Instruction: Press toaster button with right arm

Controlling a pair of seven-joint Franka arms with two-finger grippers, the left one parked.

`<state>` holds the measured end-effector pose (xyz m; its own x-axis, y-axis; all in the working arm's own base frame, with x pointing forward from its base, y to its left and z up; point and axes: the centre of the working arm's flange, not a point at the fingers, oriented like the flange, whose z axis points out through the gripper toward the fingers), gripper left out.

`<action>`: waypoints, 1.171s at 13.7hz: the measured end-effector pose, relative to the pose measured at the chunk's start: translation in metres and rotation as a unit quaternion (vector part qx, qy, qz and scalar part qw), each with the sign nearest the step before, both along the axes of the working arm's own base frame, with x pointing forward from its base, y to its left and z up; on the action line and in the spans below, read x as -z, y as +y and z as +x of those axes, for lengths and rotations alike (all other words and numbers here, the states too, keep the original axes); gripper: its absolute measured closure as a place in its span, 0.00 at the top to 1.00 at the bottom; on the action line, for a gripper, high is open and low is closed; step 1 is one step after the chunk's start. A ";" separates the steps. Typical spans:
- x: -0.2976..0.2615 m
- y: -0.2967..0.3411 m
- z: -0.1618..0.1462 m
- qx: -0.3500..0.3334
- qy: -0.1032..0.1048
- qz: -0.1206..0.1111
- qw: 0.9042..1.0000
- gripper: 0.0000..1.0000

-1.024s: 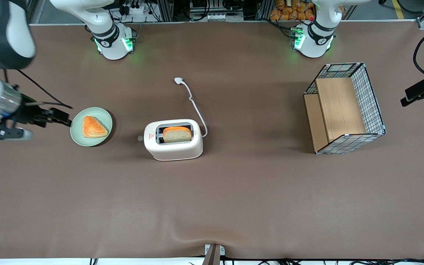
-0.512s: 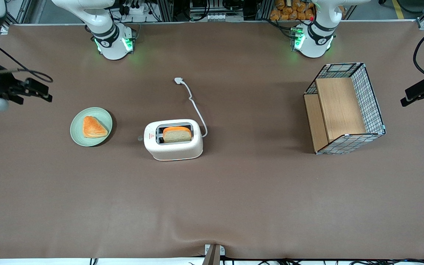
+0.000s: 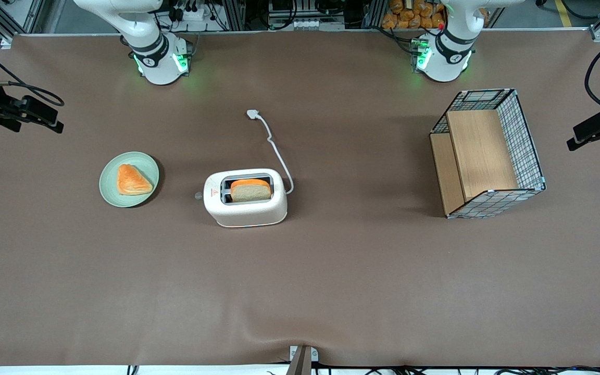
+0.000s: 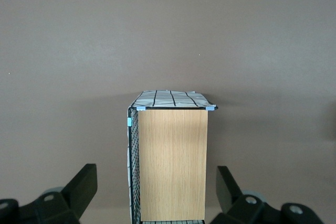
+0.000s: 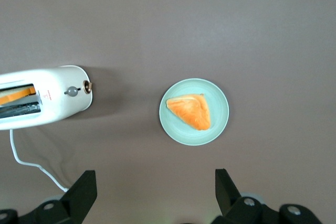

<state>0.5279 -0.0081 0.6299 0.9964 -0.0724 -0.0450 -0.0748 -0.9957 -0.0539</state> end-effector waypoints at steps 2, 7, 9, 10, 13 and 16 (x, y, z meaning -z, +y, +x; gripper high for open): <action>-0.009 -0.004 0.005 0.003 -0.009 -0.001 1.000 1.00; -0.007 -0.008 0.008 0.006 -0.004 -0.005 1.000 1.00; -0.007 -0.009 0.008 0.007 -0.004 -0.007 1.000 1.00; -0.007 -0.009 0.008 0.007 -0.004 -0.007 1.000 1.00; -0.007 -0.009 0.008 0.007 -0.001 -0.009 1.000 1.00; -0.006 -0.010 0.007 0.007 0.002 -0.011 1.000 1.00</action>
<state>0.5351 -0.0180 0.6362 0.9951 -0.0868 -0.0465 -0.0883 -0.9956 -0.0314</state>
